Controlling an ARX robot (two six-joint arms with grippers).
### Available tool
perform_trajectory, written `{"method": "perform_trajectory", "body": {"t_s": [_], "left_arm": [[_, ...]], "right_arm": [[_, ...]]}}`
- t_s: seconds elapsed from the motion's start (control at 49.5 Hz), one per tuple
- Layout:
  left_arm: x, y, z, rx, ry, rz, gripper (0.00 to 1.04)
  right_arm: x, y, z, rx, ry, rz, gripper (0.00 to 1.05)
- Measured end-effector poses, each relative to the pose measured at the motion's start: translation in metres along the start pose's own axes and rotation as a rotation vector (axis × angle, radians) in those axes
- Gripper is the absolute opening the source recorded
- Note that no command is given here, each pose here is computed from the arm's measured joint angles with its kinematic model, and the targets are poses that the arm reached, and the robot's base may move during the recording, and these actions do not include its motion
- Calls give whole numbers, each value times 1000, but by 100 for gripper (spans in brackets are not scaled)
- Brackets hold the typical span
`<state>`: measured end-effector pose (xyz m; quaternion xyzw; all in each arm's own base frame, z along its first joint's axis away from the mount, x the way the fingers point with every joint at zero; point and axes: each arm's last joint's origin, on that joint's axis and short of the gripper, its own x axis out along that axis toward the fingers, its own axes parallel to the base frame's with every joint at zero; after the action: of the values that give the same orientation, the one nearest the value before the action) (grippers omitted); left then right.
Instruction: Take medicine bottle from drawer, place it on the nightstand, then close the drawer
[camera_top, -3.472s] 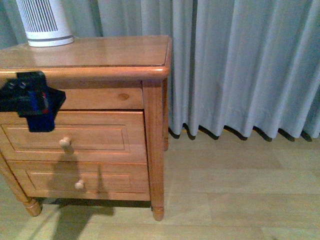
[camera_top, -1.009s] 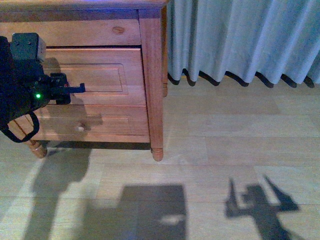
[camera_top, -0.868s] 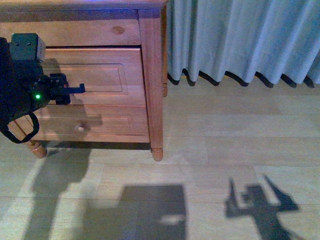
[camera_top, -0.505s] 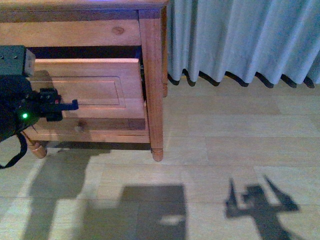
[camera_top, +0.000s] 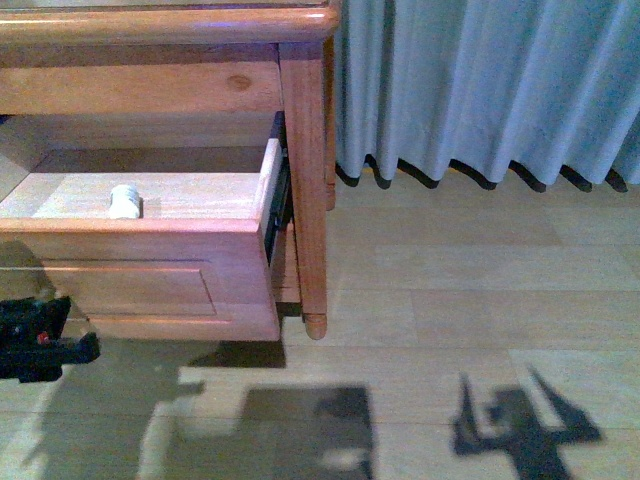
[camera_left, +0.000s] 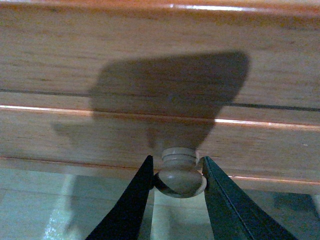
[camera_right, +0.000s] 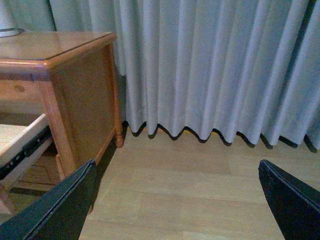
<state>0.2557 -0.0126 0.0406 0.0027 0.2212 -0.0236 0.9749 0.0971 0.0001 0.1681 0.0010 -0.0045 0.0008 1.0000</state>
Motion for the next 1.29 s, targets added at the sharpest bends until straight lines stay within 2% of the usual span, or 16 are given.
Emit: {"method": "perform_trajectory", "body": {"t_s": [0.242,0.686,0.868,0.928,1.009,1.11,1.191,1.292], "left_arm": [[-27,8,-14,-18,7,-15,26],[-29,10,-13,-24,1,-5,26],[-32,12,-15,-30,16,-19,64],[-48,18,-18,-49,52,-62,73],[-70,26,-19,-81,89,-34,84],[-81,32,-5,-95,62,-21,99],[-87,35,8,-98,38,-19,98],[-101,40,37,-105,-18,-30,98]], "right_arm": [[0,0,0,0,0,0,98],[0,0,0,0,0,0,98],[0,0,0,0,0,0,98],[0,0,0,0,0,0,98],[0,0,0,0,0,-1,98],[0,0,0,0,0,0,98],[0,0,0,0,0,0,98],[0,0,0,0,0,0,98]]}}
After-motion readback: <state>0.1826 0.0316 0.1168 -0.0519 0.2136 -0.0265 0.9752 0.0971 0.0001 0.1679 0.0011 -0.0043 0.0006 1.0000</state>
